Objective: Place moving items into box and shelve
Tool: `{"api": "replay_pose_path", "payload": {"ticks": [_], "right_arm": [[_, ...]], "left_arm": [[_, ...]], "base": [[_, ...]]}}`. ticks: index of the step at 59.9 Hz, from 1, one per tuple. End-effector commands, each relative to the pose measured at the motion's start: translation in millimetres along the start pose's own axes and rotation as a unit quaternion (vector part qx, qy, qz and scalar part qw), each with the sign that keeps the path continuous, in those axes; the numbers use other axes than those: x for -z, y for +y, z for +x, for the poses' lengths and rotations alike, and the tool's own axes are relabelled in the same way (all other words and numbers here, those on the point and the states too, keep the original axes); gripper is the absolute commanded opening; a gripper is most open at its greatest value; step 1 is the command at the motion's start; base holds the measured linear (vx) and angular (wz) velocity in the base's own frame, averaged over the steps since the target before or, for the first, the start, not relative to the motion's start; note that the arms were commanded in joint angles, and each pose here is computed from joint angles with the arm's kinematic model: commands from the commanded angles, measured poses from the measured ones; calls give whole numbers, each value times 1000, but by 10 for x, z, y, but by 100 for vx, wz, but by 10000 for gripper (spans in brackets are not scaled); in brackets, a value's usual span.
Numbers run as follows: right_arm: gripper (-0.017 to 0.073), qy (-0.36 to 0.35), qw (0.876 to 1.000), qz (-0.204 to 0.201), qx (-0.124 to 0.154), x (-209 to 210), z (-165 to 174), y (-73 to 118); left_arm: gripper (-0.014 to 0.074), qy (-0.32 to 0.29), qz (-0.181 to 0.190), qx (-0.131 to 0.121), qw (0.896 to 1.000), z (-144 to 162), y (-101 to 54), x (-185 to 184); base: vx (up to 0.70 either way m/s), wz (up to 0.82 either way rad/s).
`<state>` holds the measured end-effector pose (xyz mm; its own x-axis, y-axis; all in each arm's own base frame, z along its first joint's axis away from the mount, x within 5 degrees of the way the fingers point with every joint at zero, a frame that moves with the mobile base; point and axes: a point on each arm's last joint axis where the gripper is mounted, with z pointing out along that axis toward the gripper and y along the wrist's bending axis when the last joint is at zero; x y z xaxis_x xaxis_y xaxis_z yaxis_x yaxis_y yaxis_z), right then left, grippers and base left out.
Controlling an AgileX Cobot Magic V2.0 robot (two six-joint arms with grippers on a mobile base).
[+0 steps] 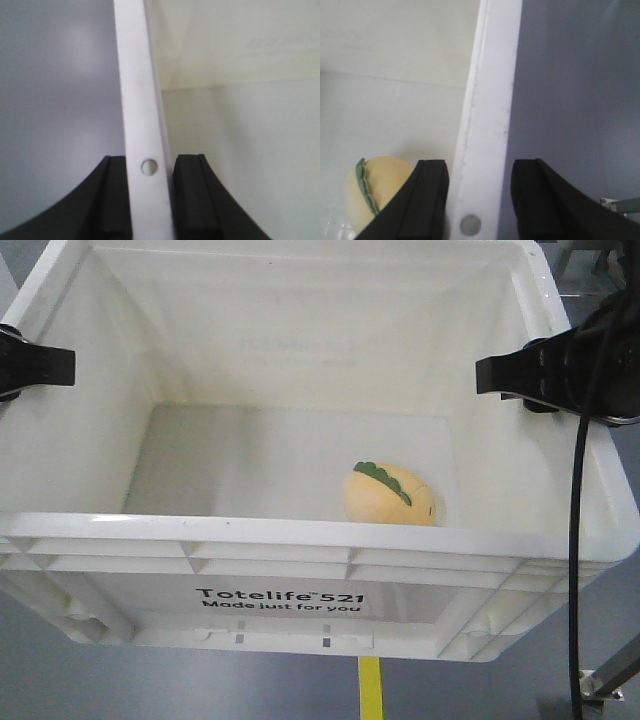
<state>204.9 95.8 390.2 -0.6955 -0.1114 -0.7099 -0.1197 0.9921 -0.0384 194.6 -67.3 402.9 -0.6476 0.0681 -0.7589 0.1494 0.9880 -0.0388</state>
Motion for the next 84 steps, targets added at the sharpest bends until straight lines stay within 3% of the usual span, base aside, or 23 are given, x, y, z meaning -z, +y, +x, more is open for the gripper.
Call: {"api": "replay_pose_path", "payload": {"ticks": [1, 84], "right_arm": [[148, -77, 997, 11, -6, 177, -167, -88], [148, -77, 997, 11, -6, 177, -167, -88]], "left_arm": [[140, -108, 17, -8, 994, -206, -6, 234], [140, -108, 17, -8, 994, -205, -5, 234]], "base": [[22, -2], [19, -1]]}}
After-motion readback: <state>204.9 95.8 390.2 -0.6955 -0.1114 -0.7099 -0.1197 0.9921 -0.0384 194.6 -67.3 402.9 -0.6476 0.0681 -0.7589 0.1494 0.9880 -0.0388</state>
